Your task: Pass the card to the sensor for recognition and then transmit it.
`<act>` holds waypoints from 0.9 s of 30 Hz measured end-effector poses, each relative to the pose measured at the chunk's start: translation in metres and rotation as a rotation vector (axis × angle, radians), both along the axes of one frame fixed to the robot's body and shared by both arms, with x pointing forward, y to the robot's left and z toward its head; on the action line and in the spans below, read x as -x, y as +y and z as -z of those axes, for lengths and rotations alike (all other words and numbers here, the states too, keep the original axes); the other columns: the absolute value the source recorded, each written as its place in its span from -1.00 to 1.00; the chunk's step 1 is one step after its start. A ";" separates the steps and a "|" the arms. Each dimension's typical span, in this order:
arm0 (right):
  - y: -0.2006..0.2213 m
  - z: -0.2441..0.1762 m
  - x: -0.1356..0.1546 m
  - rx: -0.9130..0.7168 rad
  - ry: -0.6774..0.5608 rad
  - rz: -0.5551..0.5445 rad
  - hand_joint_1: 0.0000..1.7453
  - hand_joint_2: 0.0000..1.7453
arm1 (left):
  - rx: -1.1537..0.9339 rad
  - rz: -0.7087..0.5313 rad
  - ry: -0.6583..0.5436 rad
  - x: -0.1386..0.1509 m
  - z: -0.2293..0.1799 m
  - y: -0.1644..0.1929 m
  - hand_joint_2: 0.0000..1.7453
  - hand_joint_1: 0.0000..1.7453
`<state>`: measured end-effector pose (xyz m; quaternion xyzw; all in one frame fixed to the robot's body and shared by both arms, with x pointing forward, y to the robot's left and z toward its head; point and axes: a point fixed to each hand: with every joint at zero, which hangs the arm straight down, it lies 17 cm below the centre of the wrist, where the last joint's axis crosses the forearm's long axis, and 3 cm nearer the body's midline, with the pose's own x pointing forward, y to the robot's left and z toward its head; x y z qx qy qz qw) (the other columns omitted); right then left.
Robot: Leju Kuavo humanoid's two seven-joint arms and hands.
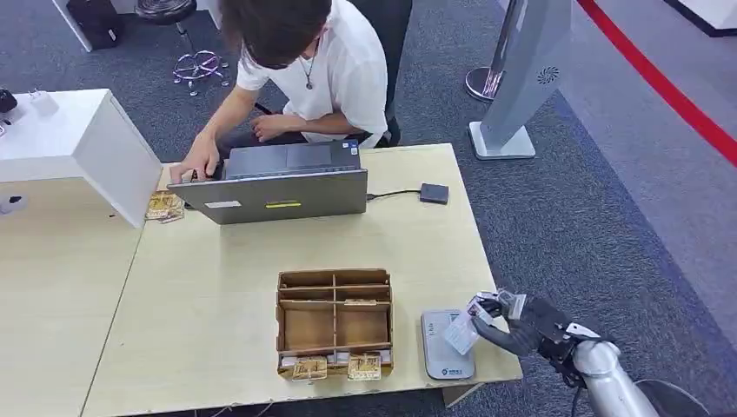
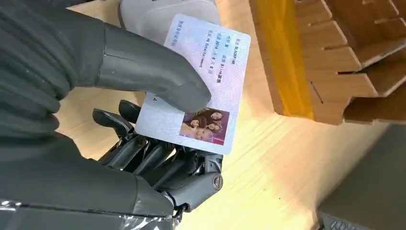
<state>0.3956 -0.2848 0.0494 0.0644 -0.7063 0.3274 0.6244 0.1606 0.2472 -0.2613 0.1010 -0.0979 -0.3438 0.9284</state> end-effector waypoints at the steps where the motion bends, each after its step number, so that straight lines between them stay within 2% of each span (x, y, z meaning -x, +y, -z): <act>1: 0.002 0.000 0.001 0.006 -0.003 -0.006 1.00 1.00 | 0.000 0.003 0.001 0.000 0.000 0.000 -1.00 -1.00; 19: 0.033 -0.004 0.019 0.099 -0.035 -0.147 1.00 1.00 | -0.009 0.063 0.007 -0.002 -0.001 0.001 -1.00 -1.00; 27: 0.043 0.007 0.019 0.175 -0.036 -0.156 1.00 1.00 | -0.014 0.102 0.014 -0.002 -0.001 0.000 -1.00 -1.00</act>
